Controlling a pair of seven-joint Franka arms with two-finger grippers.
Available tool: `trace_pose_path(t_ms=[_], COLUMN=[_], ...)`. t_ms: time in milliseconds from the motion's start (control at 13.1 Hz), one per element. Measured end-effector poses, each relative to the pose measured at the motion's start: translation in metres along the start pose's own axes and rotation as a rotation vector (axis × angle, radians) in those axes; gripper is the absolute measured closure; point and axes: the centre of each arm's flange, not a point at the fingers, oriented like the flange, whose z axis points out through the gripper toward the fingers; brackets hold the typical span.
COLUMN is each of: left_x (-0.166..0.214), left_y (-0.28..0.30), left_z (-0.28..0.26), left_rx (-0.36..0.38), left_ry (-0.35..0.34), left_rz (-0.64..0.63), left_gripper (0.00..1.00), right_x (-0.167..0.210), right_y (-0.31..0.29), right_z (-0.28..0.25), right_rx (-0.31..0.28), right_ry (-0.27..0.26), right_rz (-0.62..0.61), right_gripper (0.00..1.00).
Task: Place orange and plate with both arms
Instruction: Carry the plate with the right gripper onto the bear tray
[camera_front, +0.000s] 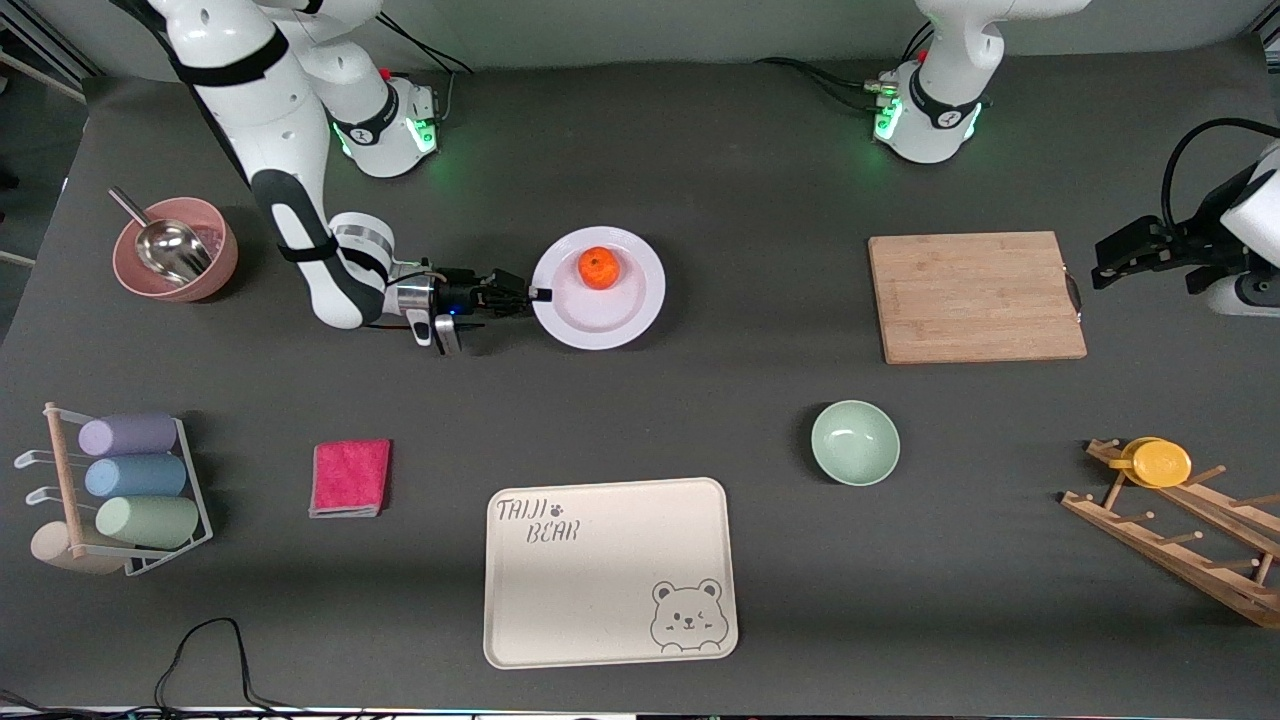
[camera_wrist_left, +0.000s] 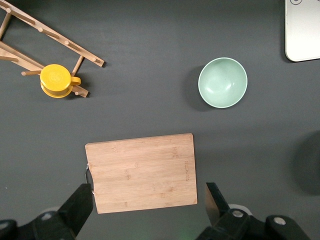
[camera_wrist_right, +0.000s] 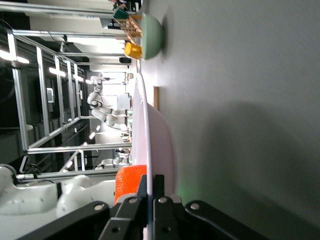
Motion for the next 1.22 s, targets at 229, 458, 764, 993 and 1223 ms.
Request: trace_pose_path(t_ms=[229,458,764,993,1223], left_x=[0.000,0.000,0.000,0.000,0.000], left_y=[-0.001,-0.003,-0.004,-0.004,-0.004], left_z=[0.000,0.001,0.002,0.002,0.003], left_rx=[0.002,0.017,0.025,0.025,0.025], left_ry=[0.001,-0.001,-0.003,-0.003,-0.001], left_rz=[-0.002,-0.002,-0.002,-0.002,-0.002], left_gripper=[0.00,0.00,0.00,0.00,0.00], right_x=[0.036,0.084,0.157,0.211,0.264], right_y=[-0.043,-0.083,-0.133,-0.135,-0.109], right_z=[-0.015,-0.032,-0.050,-0.056,-0.047], right_rx=[0.015,0.016,0.020,0.001,-0.026], right_ry=[0.004,0.020,0.062,0.087,0.089], right_rz=[0.024,0.030,-0.020,-0.069,-0.095], right_gripper=[0.94,0.94,0.94,0.94,0.94])
